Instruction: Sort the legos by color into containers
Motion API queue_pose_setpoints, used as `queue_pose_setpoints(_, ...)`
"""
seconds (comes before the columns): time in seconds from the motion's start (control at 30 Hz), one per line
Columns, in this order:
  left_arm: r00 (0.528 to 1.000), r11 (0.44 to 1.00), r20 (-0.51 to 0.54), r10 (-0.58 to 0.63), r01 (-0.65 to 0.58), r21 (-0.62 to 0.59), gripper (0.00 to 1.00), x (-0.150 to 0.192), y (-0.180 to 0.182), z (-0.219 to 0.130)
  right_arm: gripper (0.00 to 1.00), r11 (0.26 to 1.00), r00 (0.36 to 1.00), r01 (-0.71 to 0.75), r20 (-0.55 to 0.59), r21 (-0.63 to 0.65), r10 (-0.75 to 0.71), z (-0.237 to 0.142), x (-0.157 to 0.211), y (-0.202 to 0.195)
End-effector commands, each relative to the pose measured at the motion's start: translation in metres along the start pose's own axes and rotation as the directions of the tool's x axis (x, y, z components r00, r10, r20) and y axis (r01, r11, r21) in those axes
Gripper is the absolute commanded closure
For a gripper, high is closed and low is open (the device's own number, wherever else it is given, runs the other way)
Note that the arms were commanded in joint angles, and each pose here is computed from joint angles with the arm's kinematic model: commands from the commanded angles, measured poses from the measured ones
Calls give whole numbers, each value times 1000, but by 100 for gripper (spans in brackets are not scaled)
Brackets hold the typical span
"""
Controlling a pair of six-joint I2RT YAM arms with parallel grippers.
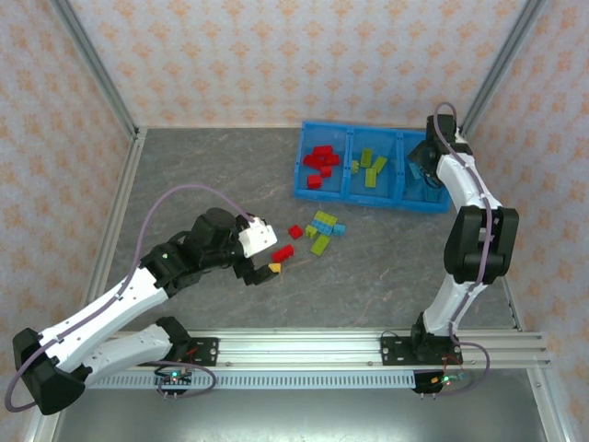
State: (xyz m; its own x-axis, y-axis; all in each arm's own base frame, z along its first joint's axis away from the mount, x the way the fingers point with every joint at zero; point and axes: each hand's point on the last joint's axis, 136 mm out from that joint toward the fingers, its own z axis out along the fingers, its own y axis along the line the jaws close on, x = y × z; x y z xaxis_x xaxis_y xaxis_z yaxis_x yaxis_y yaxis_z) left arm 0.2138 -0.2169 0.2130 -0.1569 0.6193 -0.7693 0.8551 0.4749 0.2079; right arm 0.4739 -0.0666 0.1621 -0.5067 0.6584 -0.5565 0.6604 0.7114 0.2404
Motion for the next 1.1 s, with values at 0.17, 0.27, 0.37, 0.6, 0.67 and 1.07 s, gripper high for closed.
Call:
queue_pose_setpoints(0.17,999,997,19,-32,33,-68,0,-7,14,-5,16,988,1000,-1,3,-154,2,-98,-2,1)
queue_pose_setpoints(0.27,993,980,24,-117,120,-158,0,-9,32,-4,16,948,997,30,-62,-316,-52,-136,33,12)
queue_pose_setpoints(0.37,969,941,-5,-247,238,-239,0,-8,49,-3,13,880,966,122,-147,-458,-211,-176,87,26)
queue_pose_setpoints(0.6,782,846,-328,-530,461,-268,8,20,42,36,5,696,749,301,-290,-652,-596,-252,217,18)
queue_pose_setpoints(0.67,764,843,-358,-537,482,-237,8,26,35,57,5,686,736,261,-319,-679,-596,-258,232,15)
queue_pose_setpoints(1.07,620,849,-601,-504,481,-217,30,84,15,141,4,722,716,215,-397,-658,-575,-245,259,-4)
